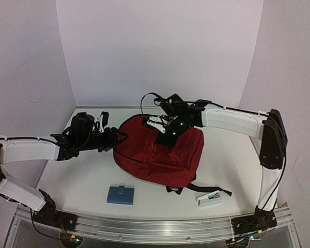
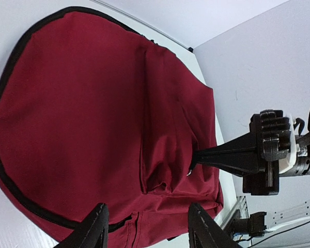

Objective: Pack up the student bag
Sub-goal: Unzip the student bag at the center of the board.

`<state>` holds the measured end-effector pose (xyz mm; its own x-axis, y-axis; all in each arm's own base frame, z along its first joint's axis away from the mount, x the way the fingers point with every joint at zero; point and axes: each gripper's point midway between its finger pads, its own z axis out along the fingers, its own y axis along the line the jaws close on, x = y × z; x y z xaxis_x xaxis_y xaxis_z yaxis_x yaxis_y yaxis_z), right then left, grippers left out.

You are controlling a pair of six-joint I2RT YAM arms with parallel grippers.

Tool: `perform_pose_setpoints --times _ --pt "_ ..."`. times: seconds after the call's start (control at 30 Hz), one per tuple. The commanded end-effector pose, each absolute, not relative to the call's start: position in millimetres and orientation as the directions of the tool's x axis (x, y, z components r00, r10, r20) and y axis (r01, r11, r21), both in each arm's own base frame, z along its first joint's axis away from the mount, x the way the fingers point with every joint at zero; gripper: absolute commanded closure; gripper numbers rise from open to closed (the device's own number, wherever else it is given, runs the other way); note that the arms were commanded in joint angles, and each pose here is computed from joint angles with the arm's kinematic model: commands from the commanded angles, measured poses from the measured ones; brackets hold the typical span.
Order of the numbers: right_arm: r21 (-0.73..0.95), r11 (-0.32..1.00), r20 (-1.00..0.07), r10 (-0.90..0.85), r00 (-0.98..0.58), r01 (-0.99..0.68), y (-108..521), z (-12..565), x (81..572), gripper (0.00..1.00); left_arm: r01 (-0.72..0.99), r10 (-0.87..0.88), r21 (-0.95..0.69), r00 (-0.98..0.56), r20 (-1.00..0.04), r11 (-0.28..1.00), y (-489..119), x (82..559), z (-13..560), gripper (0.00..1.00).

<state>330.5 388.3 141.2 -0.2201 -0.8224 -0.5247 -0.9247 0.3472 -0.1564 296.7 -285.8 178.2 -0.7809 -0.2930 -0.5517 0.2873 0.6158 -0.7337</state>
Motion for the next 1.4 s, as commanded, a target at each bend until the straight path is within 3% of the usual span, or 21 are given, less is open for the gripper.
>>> perform_pose_setpoints --times 0.0,0.47,0.53,0.67,0.87,1.37 --pt "-0.116 0.368 -0.59 -0.773 -0.234 -0.923 397.5 173.1 326.6 1.0 0.356 -0.253 -0.751 -0.788 -0.561 0.556 -315.3 303.2 180.4 0.45" --pt "-0.091 0.392 -0.587 -0.764 -0.269 -0.915 395.7 169.2 324.4 1.0 0.367 -0.151 -0.794 -0.859 -0.49 0.485 -384.1 295.7 143.4 0.42" --pt "-0.088 0.393 -0.582 -0.766 -0.273 -0.915 394.9 166.6 323.6 1.0 0.369 -0.146 -0.795 -0.861 -0.488 0.481 -386.8 294.3 141.5 0.49" --pt "-0.136 0.406 -0.568 -0.779 -0.265 -0.904 388.5 166.0 332.2 1.0 0.364 -0.144 -0.791 -0.862 -0.486 0.492 -383.3 292.2 141.0 0.75" --pt "-0.187 0.471 -0.565 -0.77 -0.297 -0.862 363.1 171.3 368.2 1.0 0.352 -0.133 -0.77 -0.864 -0.486 0.531 -367.3 281.3 137.5 0.98" --pt "-0.258 0.592 -0.576 -0.729 -0.371 -0.764 322.4 171.7 458.3 1.0 0.32 -0.116 -0.734 -0.873 -0.475 0.6 -347.7 271.2 125.5 1.0"
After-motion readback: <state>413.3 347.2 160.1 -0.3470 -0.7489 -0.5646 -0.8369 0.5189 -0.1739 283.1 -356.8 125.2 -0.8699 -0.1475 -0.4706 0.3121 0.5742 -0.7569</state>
